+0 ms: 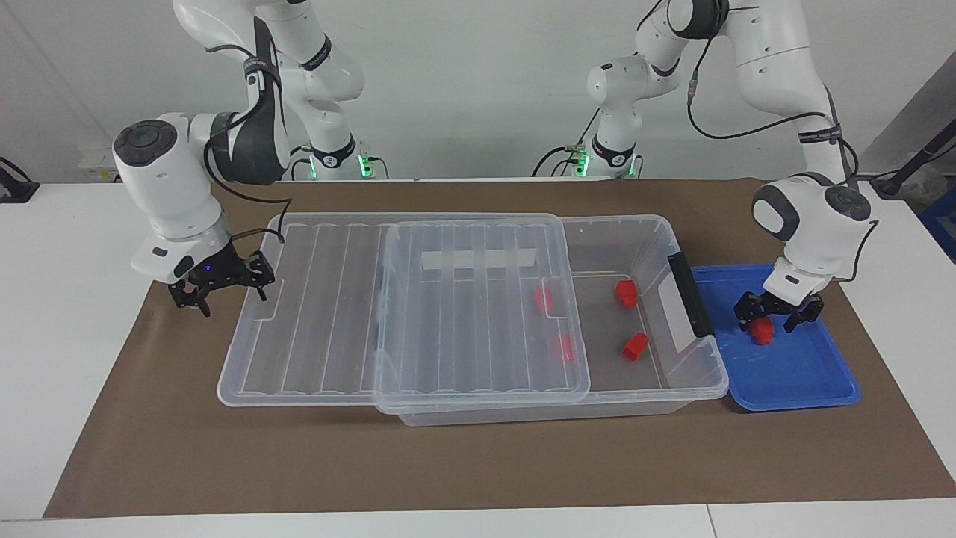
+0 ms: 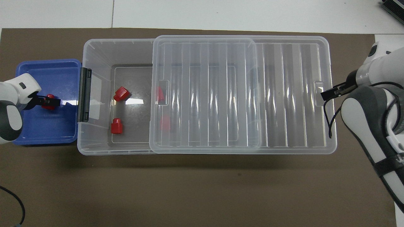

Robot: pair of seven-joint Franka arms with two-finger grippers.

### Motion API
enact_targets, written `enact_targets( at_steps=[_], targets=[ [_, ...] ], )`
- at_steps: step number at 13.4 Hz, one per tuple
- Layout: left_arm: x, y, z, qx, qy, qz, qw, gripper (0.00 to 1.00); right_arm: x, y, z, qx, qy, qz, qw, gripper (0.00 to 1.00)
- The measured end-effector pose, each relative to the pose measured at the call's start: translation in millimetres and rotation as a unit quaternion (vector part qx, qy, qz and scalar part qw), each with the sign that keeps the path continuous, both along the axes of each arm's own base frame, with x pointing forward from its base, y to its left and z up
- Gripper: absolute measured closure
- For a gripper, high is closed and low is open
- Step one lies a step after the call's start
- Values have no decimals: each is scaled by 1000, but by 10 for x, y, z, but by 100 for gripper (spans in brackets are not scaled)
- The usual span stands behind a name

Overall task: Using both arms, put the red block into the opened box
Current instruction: 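Grasp the red block in the blue tray with the left gripper, then carry the red block with the left gripper over the open box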

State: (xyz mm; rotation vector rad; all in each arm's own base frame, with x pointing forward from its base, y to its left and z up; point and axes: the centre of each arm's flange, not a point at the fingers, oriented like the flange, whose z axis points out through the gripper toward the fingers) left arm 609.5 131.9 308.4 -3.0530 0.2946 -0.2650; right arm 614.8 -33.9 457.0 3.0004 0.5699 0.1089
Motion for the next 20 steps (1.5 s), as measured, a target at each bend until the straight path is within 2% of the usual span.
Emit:
enact_targets(
  at_steps=[1,2,5,6,10,12,14,16,18,20],
  targets=[
    [1,-2,-16,0,1,-1,1000,7,-1,-20,0,0,0,1,1000,1],
    [0,-2,-26,0,2,-1,1000,15,-3,-45,0,0,0,1,1000,1],
    [-1,6,-30,4,3,-21,1000,56,-4,-63,-1,-1,1,2,1000,1],
    [-4,17,-30,5,3,-24,1000,66,-4,-63,-1,-1,1,2,1000,1],
    [-7,26,-25,4,11,-27,1000,66,-6,-24,53,0,-4,2,1000,1],
    [39,34,107,-3,40,-27,999,66,-27,90,169,2,-15,-17,1000,1],
    [143,51,551,-12,77,-19,997,66,-64,333,327,8,-30,-51,998,1],
    [193,-7,1214,-21,105,-1,994,66,-124,628,479,17,-43,-95,994,0],
    [173,-282,1801,-27,123,35,991,66,-187,915,619,27,-50,-147,987,0],
    [154,-772,2083,-27,133,78,988,66,-236,1118,807,35,-50,-206,977,0]
  ],
)
